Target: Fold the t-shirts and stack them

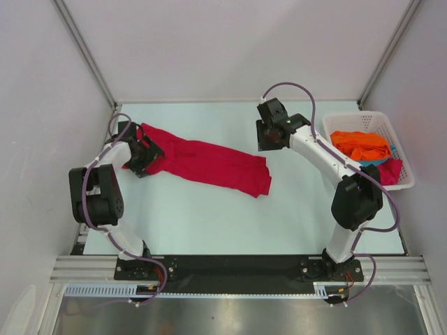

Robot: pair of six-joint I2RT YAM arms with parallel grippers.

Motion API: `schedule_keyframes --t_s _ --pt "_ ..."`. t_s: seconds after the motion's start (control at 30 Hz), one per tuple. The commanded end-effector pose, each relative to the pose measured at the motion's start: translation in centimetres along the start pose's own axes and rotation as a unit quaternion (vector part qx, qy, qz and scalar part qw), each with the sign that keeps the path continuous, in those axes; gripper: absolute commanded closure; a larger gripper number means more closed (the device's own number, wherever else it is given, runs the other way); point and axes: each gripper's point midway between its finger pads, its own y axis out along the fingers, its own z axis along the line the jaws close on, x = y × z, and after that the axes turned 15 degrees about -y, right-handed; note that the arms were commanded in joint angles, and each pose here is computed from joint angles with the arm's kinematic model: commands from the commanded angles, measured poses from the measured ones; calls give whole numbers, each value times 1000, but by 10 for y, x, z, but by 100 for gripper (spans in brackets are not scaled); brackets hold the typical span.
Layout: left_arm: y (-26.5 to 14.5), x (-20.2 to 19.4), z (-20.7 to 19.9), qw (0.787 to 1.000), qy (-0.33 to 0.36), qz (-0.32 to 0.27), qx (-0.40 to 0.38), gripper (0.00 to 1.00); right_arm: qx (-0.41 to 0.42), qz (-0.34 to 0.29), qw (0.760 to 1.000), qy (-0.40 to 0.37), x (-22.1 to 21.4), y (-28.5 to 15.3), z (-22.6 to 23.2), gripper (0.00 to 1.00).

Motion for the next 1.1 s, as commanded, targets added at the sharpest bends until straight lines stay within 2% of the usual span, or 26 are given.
schedule_keyframes --t_s 0.0,0.1,0.23,0.27,0.3,0.33,0.43,0.5,0.53,0.57,0.6,0.7,0.87,1.07 --pt "-22 13 -16 999 1 -33 -27 10 19 -28 999 2 17 0 12 61" --pt "-41 21 -24 998 7 -61 -33 10 27 -22 999 -4 21 19 16 61" --pt "-102 39 -36 988 23 -139 -65 10 65 -21 998 -12 49 54 34 58" --pt "-111 41 -36 986 28 -150 -68 9 78 -23 997 -11 56 61 38 52" --pt "-119 40 -36 985 35 -153 -70 10 141 -28 990 -6 66 60 57 45" --pt "-131 37 -33 984 46 -156 -72 9 168 -31 985 8 78 77 62 41" --pt "-140 23 -17 984 63 -147 -72 9 291 -50 954 56 108 81 93 46" --pt "-148 13 -9 983 67 -146 -84 9 359 -66 927 83 129 85 114 40" --pt "-144 5 1 985 74 -139 -77 9 378 -73 919 87 135 85 122 36" --pt "-143 1 6 985 77 -135 -75 9 397 -71 910 97 136 95 128 38" --pt "-150 -2 9 984 81 -139 -81 9 430 -87 892 109 147 90 137 41" --pt "-151 -14 27 984 94 -134 -73 9 467 -78 870 140 146 104 146 42" --pt "-147 -33 53 986 95 -117 -64 9 462 -56 872 148 129 128 150 41" --pt "-150 -40 49 987 97 -101 -81 9 414 -26 901 126 99 153 142 40"
